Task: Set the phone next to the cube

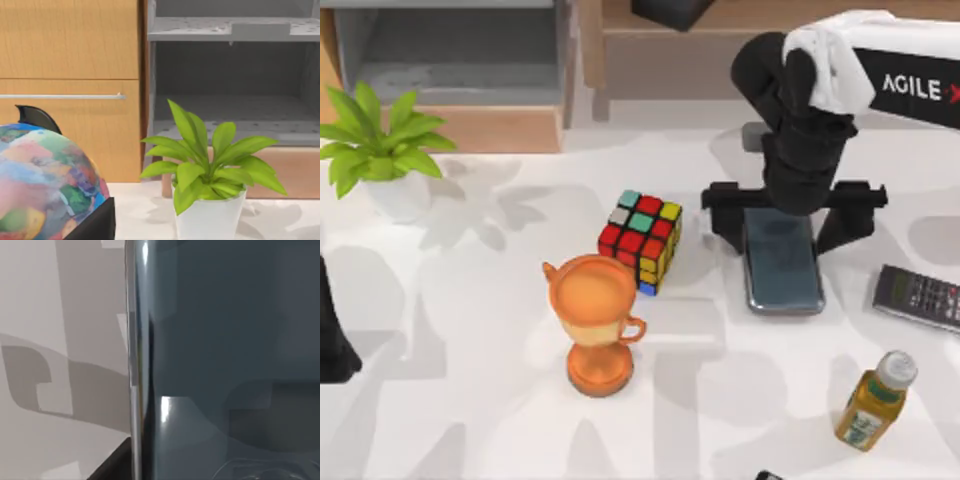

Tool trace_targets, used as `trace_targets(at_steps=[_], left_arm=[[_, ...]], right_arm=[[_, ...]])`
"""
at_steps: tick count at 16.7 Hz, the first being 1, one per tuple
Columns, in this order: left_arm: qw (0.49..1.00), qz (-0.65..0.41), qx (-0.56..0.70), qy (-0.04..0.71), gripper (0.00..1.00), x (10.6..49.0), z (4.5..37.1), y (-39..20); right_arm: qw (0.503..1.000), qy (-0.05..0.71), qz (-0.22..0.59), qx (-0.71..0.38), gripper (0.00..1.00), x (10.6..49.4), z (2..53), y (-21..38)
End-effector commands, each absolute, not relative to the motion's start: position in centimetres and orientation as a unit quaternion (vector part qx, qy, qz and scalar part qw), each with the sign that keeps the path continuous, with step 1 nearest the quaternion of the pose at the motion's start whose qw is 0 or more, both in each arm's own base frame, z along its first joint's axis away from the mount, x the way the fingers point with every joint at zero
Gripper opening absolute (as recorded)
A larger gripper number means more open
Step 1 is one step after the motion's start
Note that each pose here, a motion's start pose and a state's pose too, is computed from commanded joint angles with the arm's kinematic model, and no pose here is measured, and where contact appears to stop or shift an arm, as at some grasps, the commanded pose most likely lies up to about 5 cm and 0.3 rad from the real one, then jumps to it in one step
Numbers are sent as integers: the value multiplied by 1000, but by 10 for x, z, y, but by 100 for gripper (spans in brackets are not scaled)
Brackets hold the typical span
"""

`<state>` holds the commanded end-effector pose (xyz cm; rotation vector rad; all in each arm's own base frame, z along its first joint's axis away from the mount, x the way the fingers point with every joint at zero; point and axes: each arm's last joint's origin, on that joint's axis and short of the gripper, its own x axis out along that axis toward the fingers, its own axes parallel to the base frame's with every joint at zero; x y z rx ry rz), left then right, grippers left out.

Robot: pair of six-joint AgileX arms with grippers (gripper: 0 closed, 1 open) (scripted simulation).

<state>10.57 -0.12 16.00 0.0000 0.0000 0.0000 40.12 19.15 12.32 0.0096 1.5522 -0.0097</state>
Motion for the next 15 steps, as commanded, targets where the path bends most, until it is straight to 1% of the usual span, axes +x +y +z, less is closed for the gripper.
trace_targets(at_steps=[9, 10, 15], left_arm=[[1000, 0, 0, 0, 100, 106, 160, -1], [1000, 0, 0, 0, 100, 106, 160, -1], [1000, 0, 0, 0, 100, 106, 160, -1]], right_arm=[[714, 701, -4, 4, 98, 401, 123, 191], [714, 701, -4, 4, 100, 401, 123, 191], [714, 701, -4, 4, 100, 401, 123, 191]])
